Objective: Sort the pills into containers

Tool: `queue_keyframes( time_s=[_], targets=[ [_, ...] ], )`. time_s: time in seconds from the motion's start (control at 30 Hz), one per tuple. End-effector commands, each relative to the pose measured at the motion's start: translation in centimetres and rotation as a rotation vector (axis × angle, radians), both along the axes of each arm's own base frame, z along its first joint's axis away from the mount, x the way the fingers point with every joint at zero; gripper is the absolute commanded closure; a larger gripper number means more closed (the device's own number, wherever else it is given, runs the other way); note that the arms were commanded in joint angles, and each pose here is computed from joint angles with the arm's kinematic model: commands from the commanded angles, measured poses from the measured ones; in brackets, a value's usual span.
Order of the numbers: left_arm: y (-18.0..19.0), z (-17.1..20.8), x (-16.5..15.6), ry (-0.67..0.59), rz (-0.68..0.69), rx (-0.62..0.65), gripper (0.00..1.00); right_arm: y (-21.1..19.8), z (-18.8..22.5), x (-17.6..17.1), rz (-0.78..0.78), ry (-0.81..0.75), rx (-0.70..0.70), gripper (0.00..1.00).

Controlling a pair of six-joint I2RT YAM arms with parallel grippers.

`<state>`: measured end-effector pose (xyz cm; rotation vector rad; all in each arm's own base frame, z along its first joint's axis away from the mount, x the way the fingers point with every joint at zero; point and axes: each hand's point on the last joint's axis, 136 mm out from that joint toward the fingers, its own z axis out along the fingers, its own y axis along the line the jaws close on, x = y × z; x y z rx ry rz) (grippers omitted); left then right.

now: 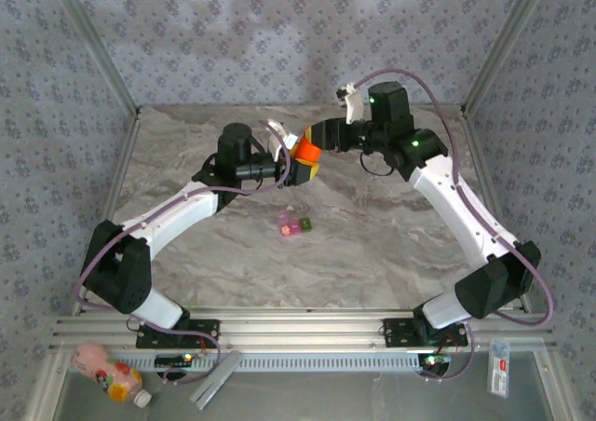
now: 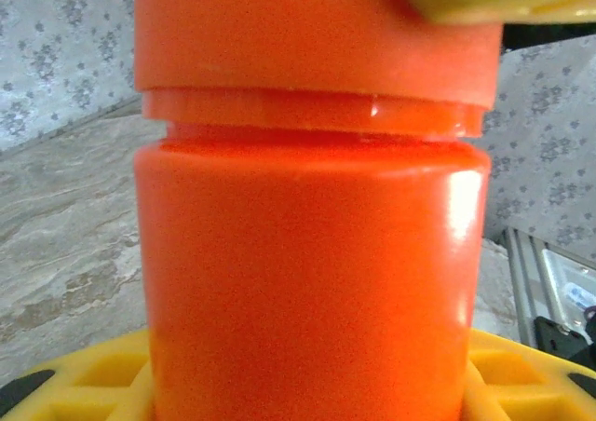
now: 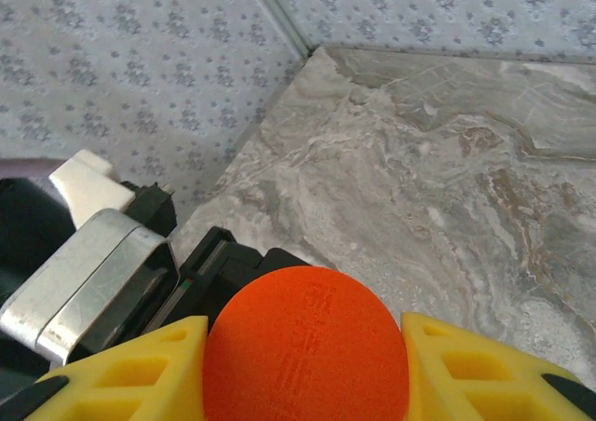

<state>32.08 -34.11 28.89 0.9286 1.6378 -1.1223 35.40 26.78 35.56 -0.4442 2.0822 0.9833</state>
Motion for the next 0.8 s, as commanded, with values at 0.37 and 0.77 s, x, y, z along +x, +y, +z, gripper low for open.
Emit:
queue_keyframes(
  time_s=[0.37, 0.77],
  targets=[
    [-1.4, 3.1, 0.3, -0.159, 0.015, -0.033, 1.00, 2.7, -5.1, 0.1, -0.106, 0.182, -0.062, 0.56],
    [-0.8, 2.2, 1.5, -0.152, 0.088, -0.017, 1.00, 1.1, -2.0, 0.0, -0.128, 0.149, -0.004, 0.40]
  ],
)
